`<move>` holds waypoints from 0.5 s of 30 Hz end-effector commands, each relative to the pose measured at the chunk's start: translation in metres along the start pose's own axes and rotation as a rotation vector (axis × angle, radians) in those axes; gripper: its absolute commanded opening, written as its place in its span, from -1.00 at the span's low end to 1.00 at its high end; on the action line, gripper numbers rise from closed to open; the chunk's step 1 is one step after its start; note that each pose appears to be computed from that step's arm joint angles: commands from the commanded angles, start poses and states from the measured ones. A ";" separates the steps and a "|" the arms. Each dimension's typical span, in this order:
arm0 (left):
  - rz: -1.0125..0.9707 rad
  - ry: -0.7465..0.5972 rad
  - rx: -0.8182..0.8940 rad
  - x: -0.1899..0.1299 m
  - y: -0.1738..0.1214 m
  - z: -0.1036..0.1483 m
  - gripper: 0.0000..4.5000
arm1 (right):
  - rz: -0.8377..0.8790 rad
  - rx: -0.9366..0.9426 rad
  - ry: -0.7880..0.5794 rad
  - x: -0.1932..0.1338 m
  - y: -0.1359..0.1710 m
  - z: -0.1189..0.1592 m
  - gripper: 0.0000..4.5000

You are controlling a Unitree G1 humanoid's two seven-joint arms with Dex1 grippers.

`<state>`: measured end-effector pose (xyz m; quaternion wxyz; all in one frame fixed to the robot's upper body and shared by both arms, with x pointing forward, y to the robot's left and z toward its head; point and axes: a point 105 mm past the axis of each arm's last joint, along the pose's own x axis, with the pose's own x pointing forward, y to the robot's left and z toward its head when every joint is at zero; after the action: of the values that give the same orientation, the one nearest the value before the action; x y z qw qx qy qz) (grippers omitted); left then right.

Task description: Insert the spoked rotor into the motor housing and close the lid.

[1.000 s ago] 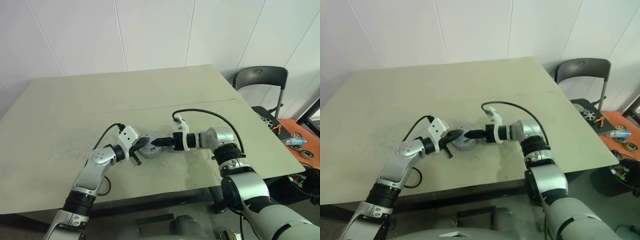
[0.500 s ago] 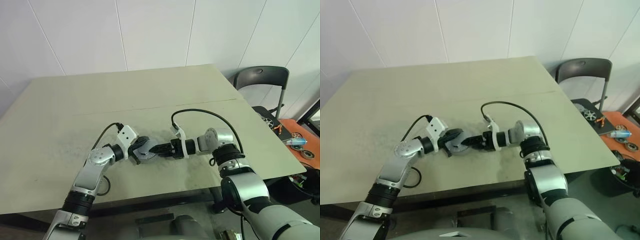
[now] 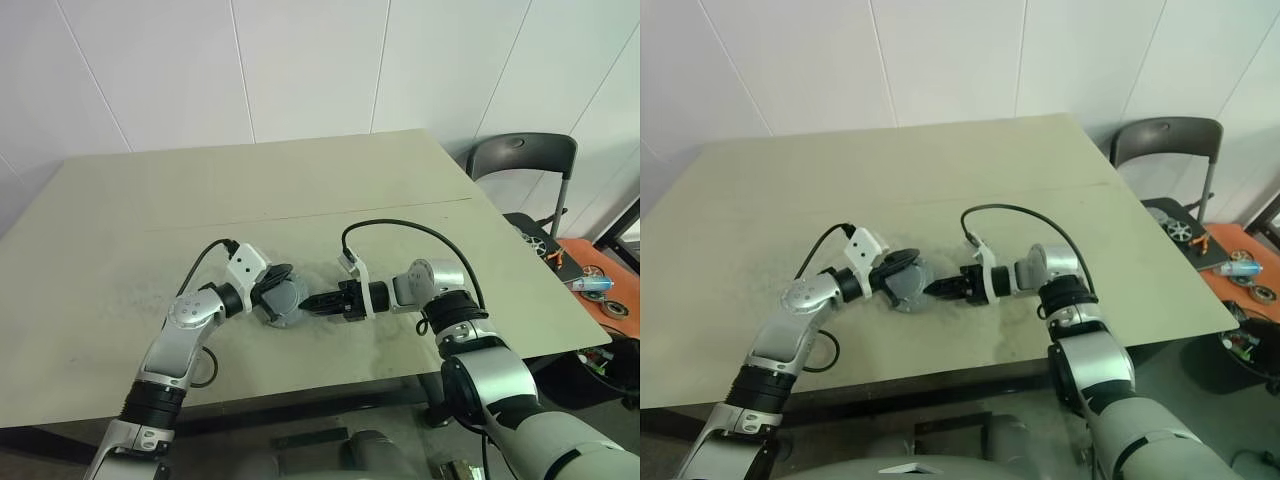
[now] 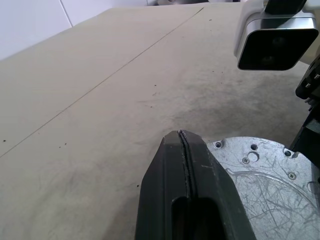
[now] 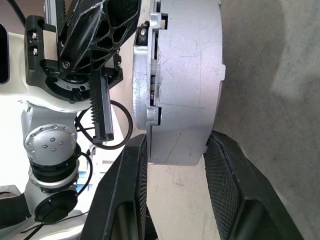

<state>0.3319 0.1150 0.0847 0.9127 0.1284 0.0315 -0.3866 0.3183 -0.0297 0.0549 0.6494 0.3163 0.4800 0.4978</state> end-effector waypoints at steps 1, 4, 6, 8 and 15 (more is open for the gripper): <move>0.029 -0.014 0.002 -0.003 0.004 0.002 -1.00 | 0.006 -0.054 0.001 0.006 0.006 0.004 -0.42; 0.045 -0.018 0.005 -0.004 0.007 0.003 -1.00 | 0.027 -0.048 -0.006 0.007 0.008 0.004 -0.42; 0.056 -0.021 0.008 -0.004 0.009 0.004 -1.00 | 0.032 -0.046 -0.011 0.008 0.009 0.004 -0.42; 0.080 -0.035 0.005 -0.005 0.013 0.006 -1.00 | 0.014 -0.050 -0.015 0.008 0.007 0.004 -0.42; 0.249 -0.100 -0.059 -0.011 0.042 0.017 -1.00 | 0.089 -0.008 -0.113 0.009 0.015 0.018 -0.42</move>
<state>0.3450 0.1355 0.0922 0.9460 0.0981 0.0133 -0.3085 0.3212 -0.0231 0.0539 0.6550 0.3319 0.4637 0.4958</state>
